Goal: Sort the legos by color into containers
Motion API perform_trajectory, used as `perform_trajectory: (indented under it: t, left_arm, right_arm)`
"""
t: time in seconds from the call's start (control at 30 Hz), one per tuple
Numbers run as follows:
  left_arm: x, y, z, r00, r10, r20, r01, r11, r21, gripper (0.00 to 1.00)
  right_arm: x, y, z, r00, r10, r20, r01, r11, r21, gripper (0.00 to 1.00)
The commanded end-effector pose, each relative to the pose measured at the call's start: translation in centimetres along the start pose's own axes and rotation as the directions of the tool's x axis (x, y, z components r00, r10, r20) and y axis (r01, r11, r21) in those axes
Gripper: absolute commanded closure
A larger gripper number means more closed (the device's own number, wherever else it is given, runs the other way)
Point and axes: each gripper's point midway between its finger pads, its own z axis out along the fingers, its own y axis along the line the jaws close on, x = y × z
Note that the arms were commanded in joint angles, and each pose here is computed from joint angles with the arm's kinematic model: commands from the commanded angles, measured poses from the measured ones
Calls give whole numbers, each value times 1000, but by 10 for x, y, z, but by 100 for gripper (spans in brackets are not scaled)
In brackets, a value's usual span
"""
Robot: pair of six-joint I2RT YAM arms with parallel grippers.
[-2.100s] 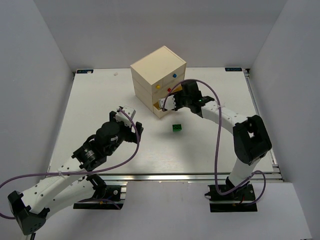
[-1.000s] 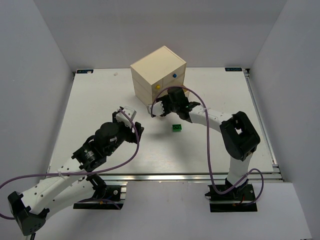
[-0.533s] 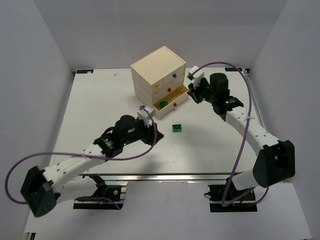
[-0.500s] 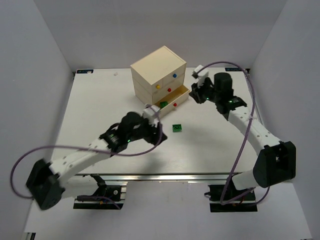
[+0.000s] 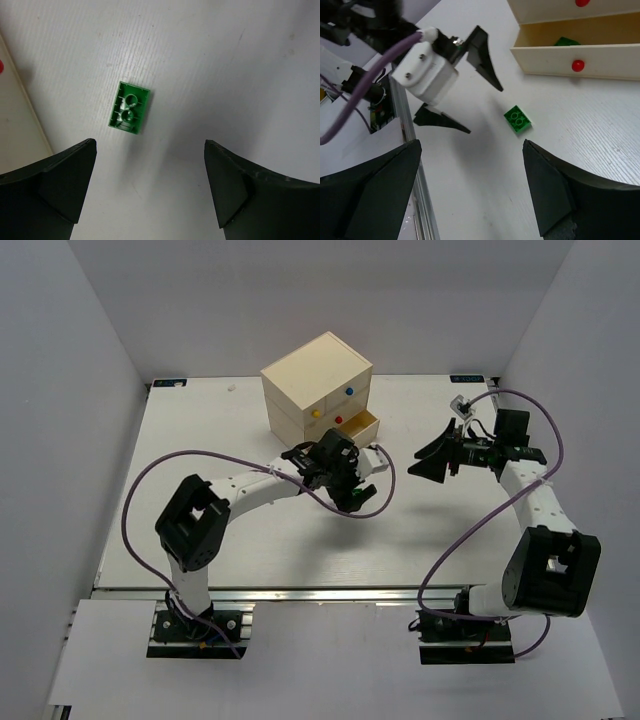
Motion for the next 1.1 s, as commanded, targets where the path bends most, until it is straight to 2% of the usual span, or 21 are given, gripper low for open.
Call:
perform_trajectory:
  t: [0.0, 0.1, 0.37, 0.63, 0.73, 0.87, 0.9, 0.97, 1.0, 1.07]
  left_arm:
    - [-23, 13, -1, 981, 189, 31, -189, 982, -24, 2]
    - [-24, 11, 13, 967, 254, 25, -254, 967, 5, 2]
    - [-8, 15, 45, 948, 313, -56, -310, 949, 49, 5]
    - [4, 36, 61, 938, 325, -122, -331, 943, -30, 7]
    - [5, 38, 65, 939, 318, -131, -326, 945, -39, 11]
    - [5, 41, 68, 943, 302, -142, -311, 949, -46, 28]
    - [4, 40, 68, 945, 294, -145, -303, 952, -43, 40]
    - [0, 42, 65, 947, 286, -144, -295, 954, -52, 57]
    - [-2, 42, 64, 951, 279, -136, -288, 956, -58, 70]
    - [-9, 43, 58, 955, 272, -119, -282, 956, -75, 83]
  right_arm:
    - [-18, 29, -12, 994, -90, 59, 96, 991, -96, 13]
    - [-19, 29, -18, 992, -103, 71, 109, 990, -90, 13]
    - [-22, 28, -26, 991, -92, 95, 100, 992, -83, 14]
    - [-24, 26, -34, 989, -89, 119, 99, 992, -79, 14]
    - [-24, 27, -36, 989, -82, 126, 92, 993, -78, 15]
    - [-24, 27, -38, 988, -80, 132, 91, 993, -81, 15]
    - [-24, 27, -38, 988, -78, 133, 89, 993, -78, 15]
    - [-24, 27, -39, 988, -78, 136, 89, 993, -78, 16]
    - [-24, 27, -39, 987, -79, 137, 90, 993, -79, 16]
    - [-23, 27, -40, 988, -74, 138, 85, 993, -77, 16]
